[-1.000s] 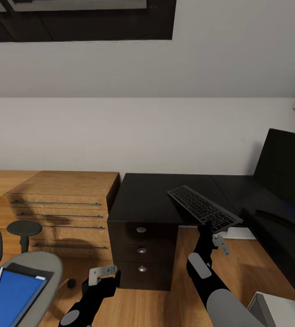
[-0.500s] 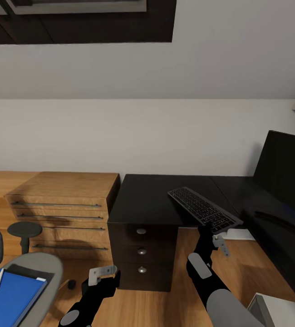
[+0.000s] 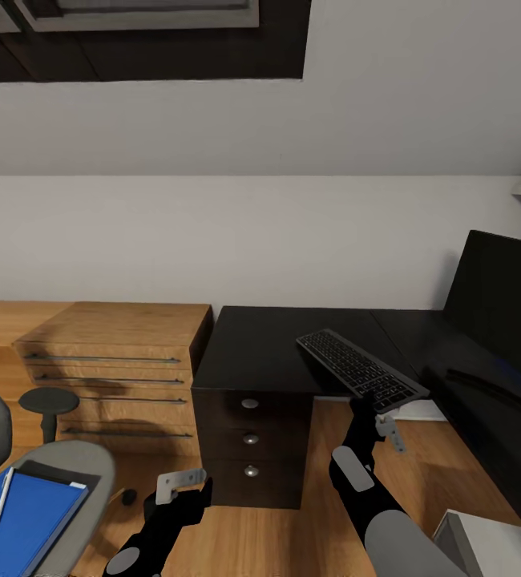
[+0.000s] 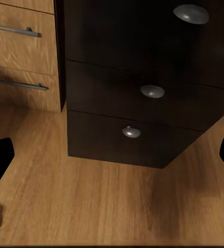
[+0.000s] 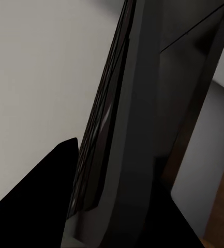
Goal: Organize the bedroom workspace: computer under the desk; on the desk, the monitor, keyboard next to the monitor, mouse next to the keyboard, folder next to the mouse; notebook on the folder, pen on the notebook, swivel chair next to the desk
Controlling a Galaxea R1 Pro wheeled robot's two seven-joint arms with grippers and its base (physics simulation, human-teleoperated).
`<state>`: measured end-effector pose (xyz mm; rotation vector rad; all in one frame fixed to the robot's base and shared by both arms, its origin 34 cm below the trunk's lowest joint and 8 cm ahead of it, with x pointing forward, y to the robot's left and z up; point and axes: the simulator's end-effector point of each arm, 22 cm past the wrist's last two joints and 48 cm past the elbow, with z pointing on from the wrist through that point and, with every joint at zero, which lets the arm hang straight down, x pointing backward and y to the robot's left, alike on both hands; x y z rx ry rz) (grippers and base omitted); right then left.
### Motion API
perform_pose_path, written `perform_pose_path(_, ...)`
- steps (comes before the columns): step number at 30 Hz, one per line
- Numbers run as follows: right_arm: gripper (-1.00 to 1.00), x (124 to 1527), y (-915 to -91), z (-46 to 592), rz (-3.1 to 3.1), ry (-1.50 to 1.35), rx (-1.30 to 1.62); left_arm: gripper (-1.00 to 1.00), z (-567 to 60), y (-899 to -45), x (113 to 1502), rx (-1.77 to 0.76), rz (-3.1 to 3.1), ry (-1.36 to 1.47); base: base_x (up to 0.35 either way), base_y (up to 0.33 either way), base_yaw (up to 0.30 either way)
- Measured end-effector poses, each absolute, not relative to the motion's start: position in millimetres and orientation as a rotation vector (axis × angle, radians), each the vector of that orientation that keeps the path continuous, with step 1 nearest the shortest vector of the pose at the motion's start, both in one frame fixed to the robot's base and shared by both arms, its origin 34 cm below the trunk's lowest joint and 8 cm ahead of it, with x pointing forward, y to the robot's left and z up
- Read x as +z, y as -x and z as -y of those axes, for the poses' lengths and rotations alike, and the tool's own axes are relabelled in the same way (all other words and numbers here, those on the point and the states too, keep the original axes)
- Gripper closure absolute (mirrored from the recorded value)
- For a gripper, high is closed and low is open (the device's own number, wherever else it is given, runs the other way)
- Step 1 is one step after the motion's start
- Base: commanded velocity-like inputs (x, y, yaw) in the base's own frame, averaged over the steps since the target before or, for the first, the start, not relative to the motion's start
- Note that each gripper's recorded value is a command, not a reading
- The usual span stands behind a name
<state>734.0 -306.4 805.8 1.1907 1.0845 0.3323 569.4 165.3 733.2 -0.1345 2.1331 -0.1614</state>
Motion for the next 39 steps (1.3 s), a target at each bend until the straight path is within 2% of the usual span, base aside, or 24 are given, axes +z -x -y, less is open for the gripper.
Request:
perform_pose_path(13, 1.0, 805.9, -733.9, 306.4, -1.084, -1.191, 0.333, -1.0, -165.3, -569.3, 733.3, -0.161, -2.133, 0.134, -0.011, 0.0, 0.0)
perform_pose_path(14, -1.0, 805.8, -733.9, 306.5, -1.085, -1.191, 0.332, -1.0, -165.3, -569.3, 733.3, -0.161, -2.133, 0.134, 0.0, 0.0, 0.0)
perform_pose_path(32, -1.0, 803.6, -732.9, 307.9, -1.088, -1.204, 0.324, -1.0, -166.5, -569.4, 733.1, -0.159, -2.133, 0.135, 0.0, 0.0, 0.0)
perform_pose_path(39, -1.0, 803.4, -733.0, 308.0, -1.088, -1.204, 0.324, -1.0, -166.6, -569.5, 733.0, -0.159, -2.133, 0.135, -0.139, 0.0, 0.0)
